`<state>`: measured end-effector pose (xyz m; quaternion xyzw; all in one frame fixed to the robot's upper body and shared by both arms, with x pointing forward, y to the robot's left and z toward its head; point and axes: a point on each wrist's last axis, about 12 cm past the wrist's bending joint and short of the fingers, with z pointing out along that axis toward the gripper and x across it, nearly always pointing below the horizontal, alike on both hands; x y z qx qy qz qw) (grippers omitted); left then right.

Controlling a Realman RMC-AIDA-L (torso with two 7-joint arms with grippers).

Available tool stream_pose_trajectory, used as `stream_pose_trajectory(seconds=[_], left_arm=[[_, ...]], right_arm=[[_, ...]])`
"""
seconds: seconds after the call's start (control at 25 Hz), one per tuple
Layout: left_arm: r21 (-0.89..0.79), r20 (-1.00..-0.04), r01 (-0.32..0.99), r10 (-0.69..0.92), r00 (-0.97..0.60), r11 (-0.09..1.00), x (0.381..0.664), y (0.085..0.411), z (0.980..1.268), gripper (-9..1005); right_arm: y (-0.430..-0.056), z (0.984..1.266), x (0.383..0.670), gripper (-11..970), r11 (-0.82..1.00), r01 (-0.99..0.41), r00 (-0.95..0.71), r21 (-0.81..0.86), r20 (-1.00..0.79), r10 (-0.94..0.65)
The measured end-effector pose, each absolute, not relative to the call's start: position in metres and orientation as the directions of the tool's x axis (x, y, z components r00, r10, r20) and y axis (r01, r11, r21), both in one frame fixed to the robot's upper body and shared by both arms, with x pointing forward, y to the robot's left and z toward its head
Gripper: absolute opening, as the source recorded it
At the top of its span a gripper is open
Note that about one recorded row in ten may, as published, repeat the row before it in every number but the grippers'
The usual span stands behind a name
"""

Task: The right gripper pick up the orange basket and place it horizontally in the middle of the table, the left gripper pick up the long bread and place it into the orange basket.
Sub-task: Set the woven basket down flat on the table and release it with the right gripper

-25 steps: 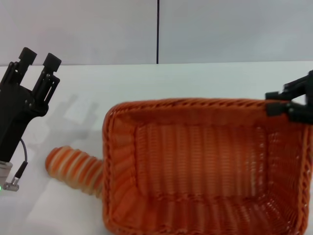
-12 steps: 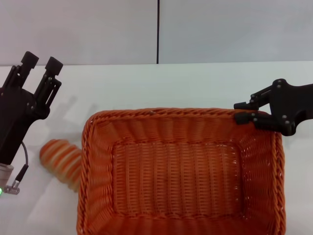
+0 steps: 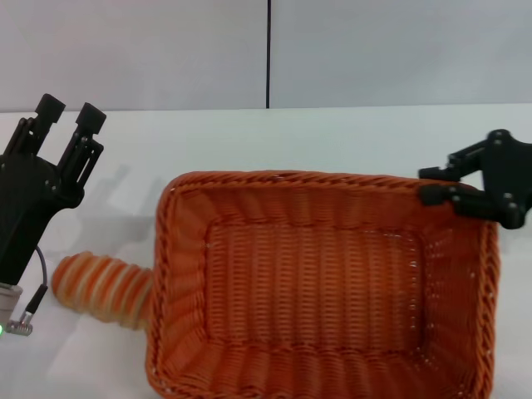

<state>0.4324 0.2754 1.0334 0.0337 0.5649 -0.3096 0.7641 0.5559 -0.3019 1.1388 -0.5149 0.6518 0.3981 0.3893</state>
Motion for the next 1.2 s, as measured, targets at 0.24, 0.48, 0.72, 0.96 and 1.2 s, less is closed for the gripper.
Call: stream_pose_trajectory(seconds=[0.24,0.48,0.72,0.96,1.2], left_arm=[[-0.298,-0.886,0.513,-0.433,0.164,0.805,0.435,0.274,1.033,669],[-0.299,-0.893,0.514,-0.426,0.148,0.804,0.442,0.271,1.033,669],[-0.304,-0.89,0.519,-0.433,0.145,0.799,0.444,0.268,1.033,670],[-0.31,-0.89,0.509,-0.434,0.142,0.803,0.439,0.27,1.031,670],[-0.314,-0.889,0.505,-0.436,0.141,0.804,0.436,0.271,1.031,671]], right_arm=[[-0.324,1.136,0.541,147,0.164,-0.976,-0.196,0.145,-0.912,-0.36],[-0.327,1.126,0.541,147,0.213,-0.964,-0.232,0.159,-0.895,-0.381],[-0.296,1.115,0.554,148,0.182,-0.976,-0.189,0.12,-0.881,-0.433],[-0.276,1.113,0.563,148,0.136,-0.986,-0.146,0.091,-0.866,-0.479],[-0.271,1.117,0.569,147,0.116,-0.991,-0.121,0.072,-0.855,-0.504]])
